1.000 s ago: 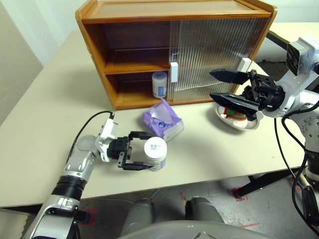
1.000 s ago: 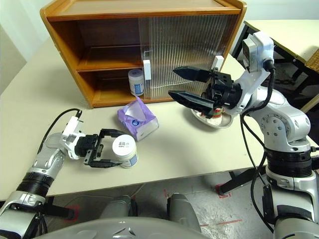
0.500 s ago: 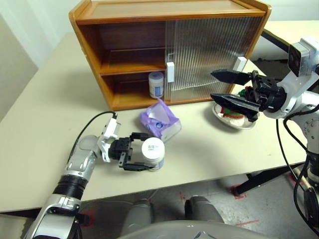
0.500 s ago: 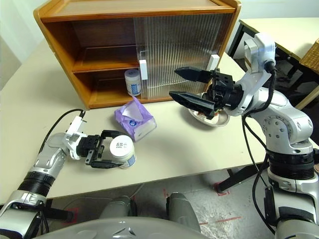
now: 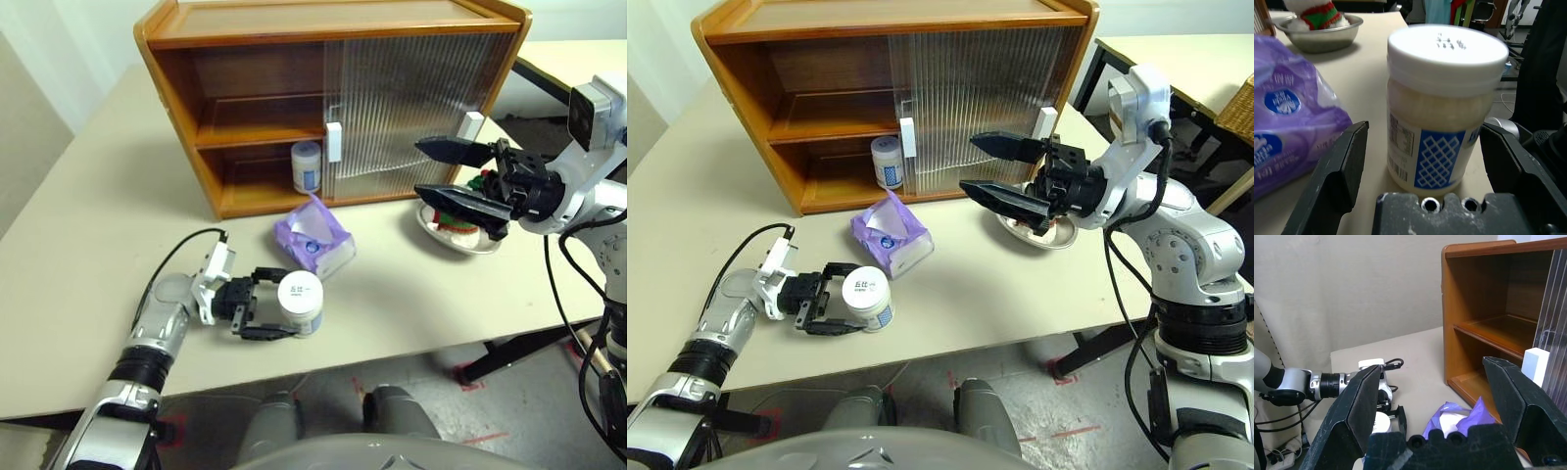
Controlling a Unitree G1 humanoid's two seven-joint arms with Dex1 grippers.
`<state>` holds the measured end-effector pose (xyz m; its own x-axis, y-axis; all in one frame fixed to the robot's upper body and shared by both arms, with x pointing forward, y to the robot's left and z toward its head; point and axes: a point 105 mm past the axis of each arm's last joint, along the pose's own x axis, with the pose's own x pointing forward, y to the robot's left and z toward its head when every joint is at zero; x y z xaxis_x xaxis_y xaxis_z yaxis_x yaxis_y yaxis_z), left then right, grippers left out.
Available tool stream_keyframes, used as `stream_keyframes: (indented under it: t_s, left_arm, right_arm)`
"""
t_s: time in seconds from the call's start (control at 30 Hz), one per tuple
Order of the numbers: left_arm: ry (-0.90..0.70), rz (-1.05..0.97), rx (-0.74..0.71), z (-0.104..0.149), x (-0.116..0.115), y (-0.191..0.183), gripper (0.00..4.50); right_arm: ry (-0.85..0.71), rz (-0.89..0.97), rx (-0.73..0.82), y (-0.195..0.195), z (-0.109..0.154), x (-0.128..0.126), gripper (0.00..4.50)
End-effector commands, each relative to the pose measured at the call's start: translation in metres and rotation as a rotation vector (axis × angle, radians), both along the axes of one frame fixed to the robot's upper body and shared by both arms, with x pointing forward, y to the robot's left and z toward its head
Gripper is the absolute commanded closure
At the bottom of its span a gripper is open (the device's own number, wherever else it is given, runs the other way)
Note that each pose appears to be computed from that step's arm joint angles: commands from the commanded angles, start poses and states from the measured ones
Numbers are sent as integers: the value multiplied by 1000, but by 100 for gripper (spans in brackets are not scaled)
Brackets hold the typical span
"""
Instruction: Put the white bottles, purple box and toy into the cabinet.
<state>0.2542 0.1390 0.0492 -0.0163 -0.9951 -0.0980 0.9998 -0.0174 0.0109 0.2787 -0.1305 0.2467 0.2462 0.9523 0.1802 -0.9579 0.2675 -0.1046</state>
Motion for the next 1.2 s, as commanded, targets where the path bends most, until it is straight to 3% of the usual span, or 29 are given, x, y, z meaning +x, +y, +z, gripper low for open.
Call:
stream_keyframes:
  t_s: [0.03, 0.17, 0.43, 0.67, 0.93, 1.2]
  left_arm:
    - [11, -8, 15, -5, 0, 2, 41]
    - [15, -3, 13, -7, 0, 3, 147]
    - [10, 0, 0, -6, 1, 3, 147]
    - [-83, 109, -139, 45, 33, -6, 147]
    - [-108, 157, -184, 84, 35, -1, 147]
    - [-80, 504, -241, 97, 76, 27, 147]
  right_arm:
    - [-18, -8, 4, -3, 5, -2, 0]
    - [-17, -8, 5, -3, 4, -2, 0]
    - [-16, -8, 7, -2, 4, -1, 0]
    - [-12, -2, 12, -1, 2, 0, 0]
    - [-7, 12, 19, 2, 0, 1, 0]
    - [-6, 23, 29, 6, -2, 1, 0]
